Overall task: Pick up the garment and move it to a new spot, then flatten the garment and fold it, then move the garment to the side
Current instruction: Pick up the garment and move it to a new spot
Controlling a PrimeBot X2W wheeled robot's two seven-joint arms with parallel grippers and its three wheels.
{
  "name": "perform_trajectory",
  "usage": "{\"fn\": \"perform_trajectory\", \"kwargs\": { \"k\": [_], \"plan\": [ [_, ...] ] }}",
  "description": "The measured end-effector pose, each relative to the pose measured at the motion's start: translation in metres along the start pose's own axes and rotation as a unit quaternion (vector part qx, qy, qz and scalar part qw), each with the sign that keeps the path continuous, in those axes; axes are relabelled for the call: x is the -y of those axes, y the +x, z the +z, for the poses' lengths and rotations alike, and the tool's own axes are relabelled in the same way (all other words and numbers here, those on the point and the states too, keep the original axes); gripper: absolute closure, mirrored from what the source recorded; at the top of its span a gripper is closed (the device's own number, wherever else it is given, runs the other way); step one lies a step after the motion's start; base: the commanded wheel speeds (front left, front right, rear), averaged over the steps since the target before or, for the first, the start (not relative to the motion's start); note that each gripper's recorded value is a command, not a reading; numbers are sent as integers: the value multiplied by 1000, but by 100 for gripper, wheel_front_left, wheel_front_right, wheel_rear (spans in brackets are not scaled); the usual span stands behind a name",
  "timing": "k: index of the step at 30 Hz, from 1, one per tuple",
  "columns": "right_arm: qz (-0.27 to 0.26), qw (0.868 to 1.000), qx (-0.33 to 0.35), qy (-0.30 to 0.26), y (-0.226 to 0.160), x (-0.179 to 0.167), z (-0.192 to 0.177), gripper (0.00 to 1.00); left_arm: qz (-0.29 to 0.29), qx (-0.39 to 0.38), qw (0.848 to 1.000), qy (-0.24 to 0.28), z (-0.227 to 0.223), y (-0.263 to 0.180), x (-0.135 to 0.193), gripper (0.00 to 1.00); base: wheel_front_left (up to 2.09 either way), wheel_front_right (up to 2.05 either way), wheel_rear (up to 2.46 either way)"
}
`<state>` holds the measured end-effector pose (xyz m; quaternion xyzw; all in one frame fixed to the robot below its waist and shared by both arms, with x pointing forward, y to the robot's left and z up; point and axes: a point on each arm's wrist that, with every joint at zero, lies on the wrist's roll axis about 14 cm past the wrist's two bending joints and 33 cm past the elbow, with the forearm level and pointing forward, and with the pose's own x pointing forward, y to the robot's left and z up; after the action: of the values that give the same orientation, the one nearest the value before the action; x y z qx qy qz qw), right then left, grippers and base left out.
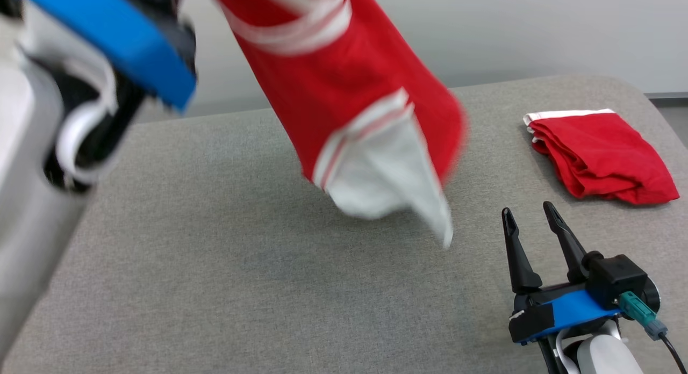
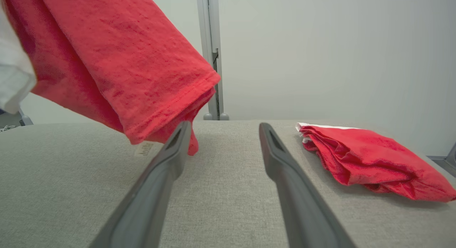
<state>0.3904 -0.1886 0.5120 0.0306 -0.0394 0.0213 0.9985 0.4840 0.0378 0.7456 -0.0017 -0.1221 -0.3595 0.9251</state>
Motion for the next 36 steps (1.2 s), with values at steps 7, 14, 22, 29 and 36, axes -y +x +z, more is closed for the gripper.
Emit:
{"fn": "perform_trajectory", "kwargs": {
  "k": [7,14,22,29,36],
  "plan": [
    [9,1000,-18,3,13,-5,-15,0,50,-215,970,-102,-186,-68,-5,100,0,0,0],
    [16,999,-39,0,27,-7,-33,0,123,-292,942,-112,-274,-110,-38,100,0,0,0],
    [21,998,-52,1,34,-10,-45,0,161,-271,944,-96,-288,-113,-65,0,0,0,0],
    [33,999,-41,-2,34,-19,-35,0,195,-170,965,-46,-227,-106,-95,0,0,0,0],
    [49,999,-22,4,29,-32,-19,0,220,-120,968,-29,-191,-129,-80,0,0,0,0]
  ]
}}
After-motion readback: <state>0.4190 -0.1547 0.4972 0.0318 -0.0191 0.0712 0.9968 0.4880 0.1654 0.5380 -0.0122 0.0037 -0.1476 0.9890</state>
